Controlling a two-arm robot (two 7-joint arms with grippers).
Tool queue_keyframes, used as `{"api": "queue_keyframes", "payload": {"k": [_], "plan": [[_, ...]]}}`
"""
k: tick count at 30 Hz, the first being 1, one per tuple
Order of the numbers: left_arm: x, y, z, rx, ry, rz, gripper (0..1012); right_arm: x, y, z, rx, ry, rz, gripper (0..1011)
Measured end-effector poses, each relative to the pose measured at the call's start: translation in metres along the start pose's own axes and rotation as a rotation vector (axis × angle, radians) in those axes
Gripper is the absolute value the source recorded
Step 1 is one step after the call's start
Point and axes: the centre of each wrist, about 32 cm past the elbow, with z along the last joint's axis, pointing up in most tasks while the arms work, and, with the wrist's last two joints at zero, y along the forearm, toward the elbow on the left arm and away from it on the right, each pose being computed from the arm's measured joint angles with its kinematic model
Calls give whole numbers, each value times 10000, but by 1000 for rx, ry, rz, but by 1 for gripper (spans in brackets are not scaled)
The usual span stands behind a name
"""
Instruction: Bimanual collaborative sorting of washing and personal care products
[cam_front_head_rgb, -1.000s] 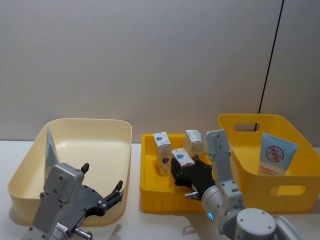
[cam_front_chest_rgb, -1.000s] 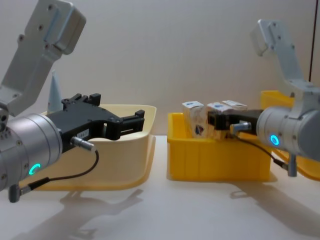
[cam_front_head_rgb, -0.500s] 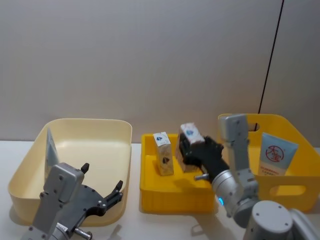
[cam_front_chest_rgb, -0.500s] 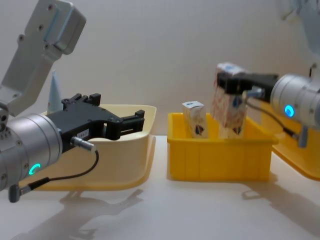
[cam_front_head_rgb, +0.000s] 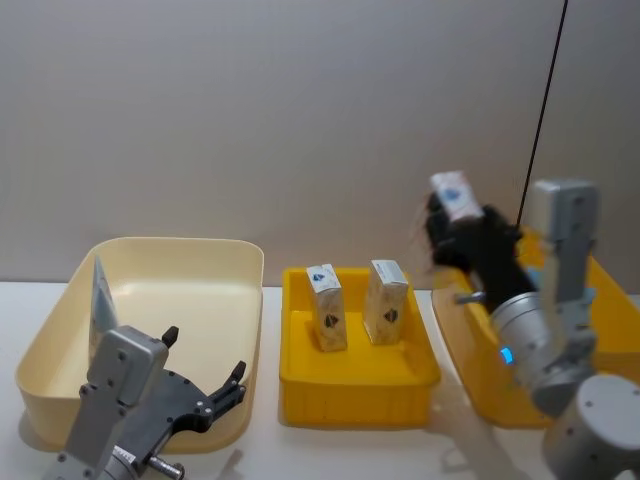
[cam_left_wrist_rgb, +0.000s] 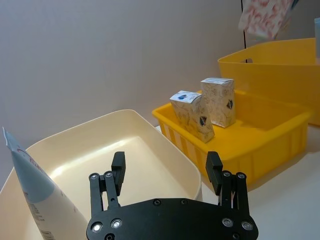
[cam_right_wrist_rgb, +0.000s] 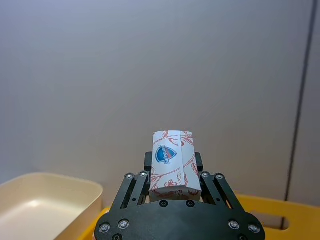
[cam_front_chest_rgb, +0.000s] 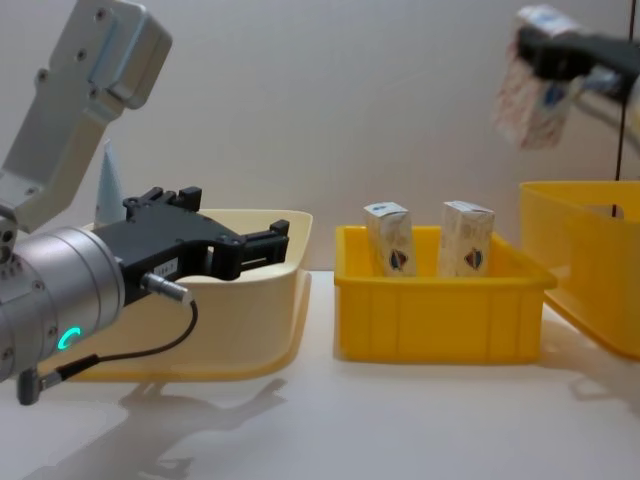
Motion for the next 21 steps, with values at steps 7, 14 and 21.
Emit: {"api": "queue_keyframes", "payload": {"k": [7,14,21], "plan": [[0,0,0,0,0,0,1003,282,-81,160,86,-23,-94,402],[0,0,0,0,0,0,1003,524,-196,260,138,-51,-187,403],[0,0,0,0,0,0,1003,762,-358,330,165,-85,-290,402]]}}
